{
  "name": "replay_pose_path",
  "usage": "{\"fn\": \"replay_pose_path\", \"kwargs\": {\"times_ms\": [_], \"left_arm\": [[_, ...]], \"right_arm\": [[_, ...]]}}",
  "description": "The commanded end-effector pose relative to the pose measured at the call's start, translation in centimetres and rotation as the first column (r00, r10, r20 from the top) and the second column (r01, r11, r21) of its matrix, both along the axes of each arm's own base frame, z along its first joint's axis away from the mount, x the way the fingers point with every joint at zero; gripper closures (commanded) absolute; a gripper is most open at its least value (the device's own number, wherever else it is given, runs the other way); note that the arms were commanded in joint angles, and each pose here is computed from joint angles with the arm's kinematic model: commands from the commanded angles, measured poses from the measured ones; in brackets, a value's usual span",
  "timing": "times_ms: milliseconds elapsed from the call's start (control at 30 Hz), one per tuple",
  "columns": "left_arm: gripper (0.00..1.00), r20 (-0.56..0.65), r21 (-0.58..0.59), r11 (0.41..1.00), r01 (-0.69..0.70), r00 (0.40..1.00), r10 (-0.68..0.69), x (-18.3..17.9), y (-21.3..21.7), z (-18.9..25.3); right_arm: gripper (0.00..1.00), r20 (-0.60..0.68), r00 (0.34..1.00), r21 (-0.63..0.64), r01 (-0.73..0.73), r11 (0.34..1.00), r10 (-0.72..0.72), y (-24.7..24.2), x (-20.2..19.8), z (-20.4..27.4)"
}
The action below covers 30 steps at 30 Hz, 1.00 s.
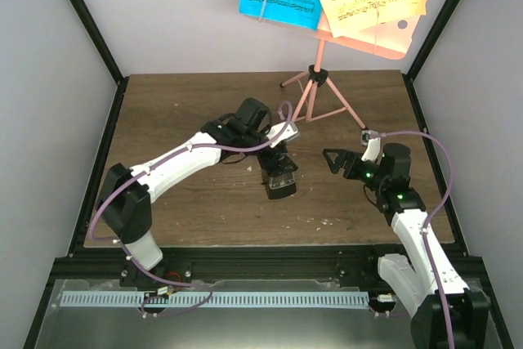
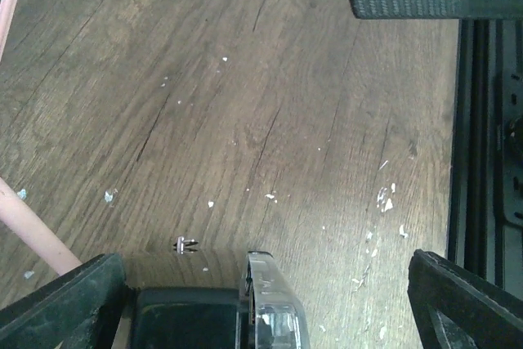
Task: Pack up the instrument practice props
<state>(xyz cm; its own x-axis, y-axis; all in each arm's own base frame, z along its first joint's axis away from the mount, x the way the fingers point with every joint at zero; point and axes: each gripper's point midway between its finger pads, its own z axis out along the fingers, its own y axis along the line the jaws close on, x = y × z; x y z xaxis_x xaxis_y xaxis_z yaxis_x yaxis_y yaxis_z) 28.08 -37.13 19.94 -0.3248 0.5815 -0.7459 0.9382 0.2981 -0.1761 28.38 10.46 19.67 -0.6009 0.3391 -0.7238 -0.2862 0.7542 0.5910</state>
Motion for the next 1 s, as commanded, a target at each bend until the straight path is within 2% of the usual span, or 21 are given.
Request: {"fn": "replay_pose_path", "kwargs": {"times_ms": [0,367,567,833,900,967], "left_arm": [[0.06,0.069,0.038,0.999,0.017,0.997,-0.020,0.0,0.2,-0.3],[0.38,0.099,0.090,0.996,0.014,0.995,-0.022,0.0,1.2,-1.7],[0.49,0.109,0.088,0.996,0.014,0.994,-0.024,-0.1,1.3,-1.6],[0.54,0.112,0.088,0.996,0.013,0.993,-0.023,-0.2,1.3,-1.5],[0.48,0.108,0.088,0.996,0.012,0.994,-0.022,-0.3,1.3,-1.5],[0.34,0.101,0.083,0.997,0.006,0.995,-0.014,-0.3,1.3,-1.4]], "right_arm": [[0.00,-0.005,1.000,-0.032,0.003,0.999,-0.003,-0.3,0.1,-0.4],[0.00,-0.014,1.000,-0.053,0.018,0.998,-0.019,-0.6,0.2,-0.9],[0.00,-0.012,1.000,-0.057,0.025,0.998,-0.025,-0.8,0.2,-1.0],[0.00,-0.004,1.000,-0.064,0.031,0.997,-0.031,-0.9,0.1,-0.8],[0.00,-0.003,0.999,-0.063,0.033,0.997,-0.034,-0.9,0.1,-0.7],[0.00,0.002,1.000,-0.064,0.030,0.997,-0.030,-0.9,0.0,-0.6]]}}
